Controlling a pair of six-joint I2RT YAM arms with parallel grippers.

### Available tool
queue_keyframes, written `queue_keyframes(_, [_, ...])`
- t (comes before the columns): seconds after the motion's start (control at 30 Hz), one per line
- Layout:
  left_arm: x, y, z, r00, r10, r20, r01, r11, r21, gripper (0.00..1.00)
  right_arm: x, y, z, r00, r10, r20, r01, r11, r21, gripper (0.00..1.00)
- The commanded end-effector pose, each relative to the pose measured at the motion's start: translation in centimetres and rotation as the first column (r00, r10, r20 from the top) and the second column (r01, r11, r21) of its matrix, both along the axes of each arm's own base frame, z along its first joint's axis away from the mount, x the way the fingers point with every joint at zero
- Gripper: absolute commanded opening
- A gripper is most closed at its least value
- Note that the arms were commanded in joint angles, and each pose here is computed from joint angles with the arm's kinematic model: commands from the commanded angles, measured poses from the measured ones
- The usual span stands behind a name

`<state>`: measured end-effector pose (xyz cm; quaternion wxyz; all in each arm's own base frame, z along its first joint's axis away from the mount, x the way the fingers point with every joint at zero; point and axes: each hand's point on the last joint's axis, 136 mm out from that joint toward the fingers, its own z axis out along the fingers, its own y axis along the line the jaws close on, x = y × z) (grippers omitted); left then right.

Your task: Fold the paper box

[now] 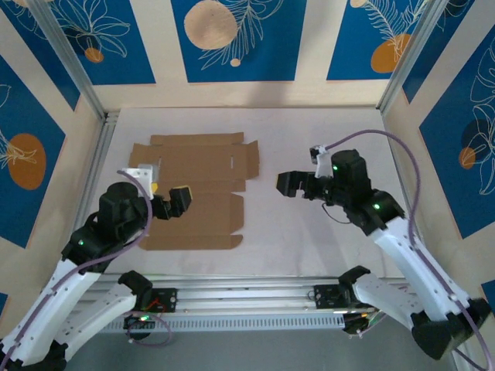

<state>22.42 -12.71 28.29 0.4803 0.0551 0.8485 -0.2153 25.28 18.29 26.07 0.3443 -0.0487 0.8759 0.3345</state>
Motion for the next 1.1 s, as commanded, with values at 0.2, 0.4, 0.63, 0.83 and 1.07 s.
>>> queue_keyframes(0.2, [-1.4,-3.1,-5.3,0.945,-0.163,-0.283,0.181,0.983,0.039,1.00,9.4,3.8,-7.9,0.964,0.099,-0.246,-0.115,0.992,-0.054,0.87])
queue_keyframes(0.4, [-0.7,-1.3,-5.7,0.970,-0.096,-0.221,0.130,0.981,0.143,1.00,18.0,5.2,-12.9,0.936,0.083,-0.341,-0.100,0.994,-0.033,0.80])
queue_keyframes(0.63, [0.0,-0.9,-6.9,0.981,-0.058,-0.185,0.086,0.985,0.149,1.00,25.0,7.3,-16.6,0.910,0.150,-0.387,-0.140,0.989,0.053,0.72])
queue_keyframes(0.83, [0.9,-1.4,-8.6,0.972,-0.057,-0.230,0.101,0.977,0.186,1.00,27.0,8.9,-18.8,0.892,0.150,-0.426,-0.122,0.988,0.093,0.58])
queue_keyframes(1.07, [1.0,-0.6,-7.8,0.976,-0.004,-0.216,0.042,0.983,0.176,1.00,27.5,8.8,-20.4,0.885,0.138,-0.445,-0.101,0.989,0.107,0.30])
